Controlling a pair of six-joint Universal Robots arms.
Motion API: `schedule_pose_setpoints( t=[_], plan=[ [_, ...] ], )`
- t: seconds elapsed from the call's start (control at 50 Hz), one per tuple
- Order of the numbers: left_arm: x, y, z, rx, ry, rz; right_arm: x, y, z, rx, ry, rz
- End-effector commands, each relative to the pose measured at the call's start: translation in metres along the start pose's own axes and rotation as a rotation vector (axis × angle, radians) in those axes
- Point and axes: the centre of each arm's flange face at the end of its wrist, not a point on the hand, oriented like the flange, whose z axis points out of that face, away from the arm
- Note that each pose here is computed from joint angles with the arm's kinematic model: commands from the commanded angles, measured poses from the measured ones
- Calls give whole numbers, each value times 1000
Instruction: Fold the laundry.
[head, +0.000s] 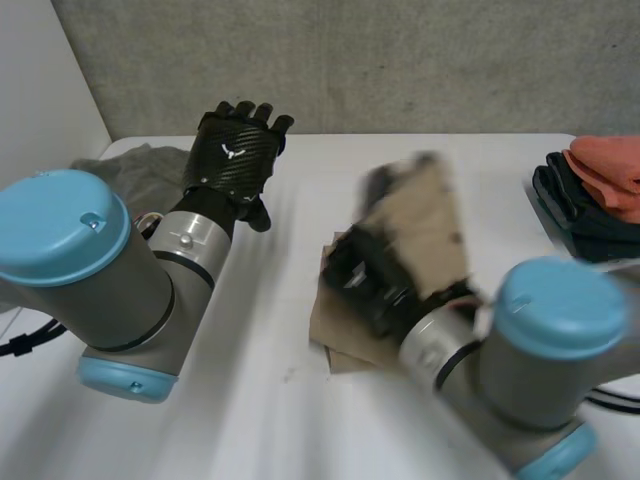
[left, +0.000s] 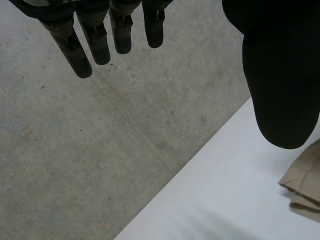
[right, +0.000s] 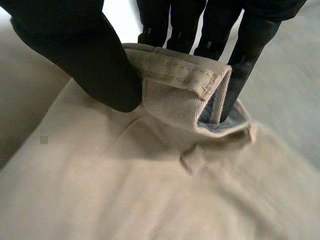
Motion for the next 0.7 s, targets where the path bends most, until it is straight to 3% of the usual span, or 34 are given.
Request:
schedule_pose_setpoints(
  t=[0.02, 0.08, 0.16, 0.18, 0.26, 0.3, 0.4, 0.5, 0.7],
  plan=[
    [1, -4, 2, 16, 1, -54, -28, -6, 2, 52, -115, -76],
    [0, -10, 6, 40, -6, -59, -12, -9, 2, 43, -62, -10],
    [-1, -22, 12, 77, -14, -64, 44, -5, -10, 20, 98, 309],
    [3, -28, 14, 95, -6, -72, 60, -3, -16, 26, 146, 474],
    [24, -35, 17, 115, 48, -109, 90, 13, -29, 5, 225, 832],
    [37, -34, 14, 99, 83, -126, 99, 26, -34, -35, 252, 920],
    [72, -27, 3, 13, 192, -163, 118, 63, -44, -176, 304, 995],
    [107, 6, -5, -145, 281, -160, 105, 93, -26, -303, 237, 1024],
    [117, 58, -7, -373, 242, -90, 74, 127, -4, -453, 117, 1045]
  ],
)
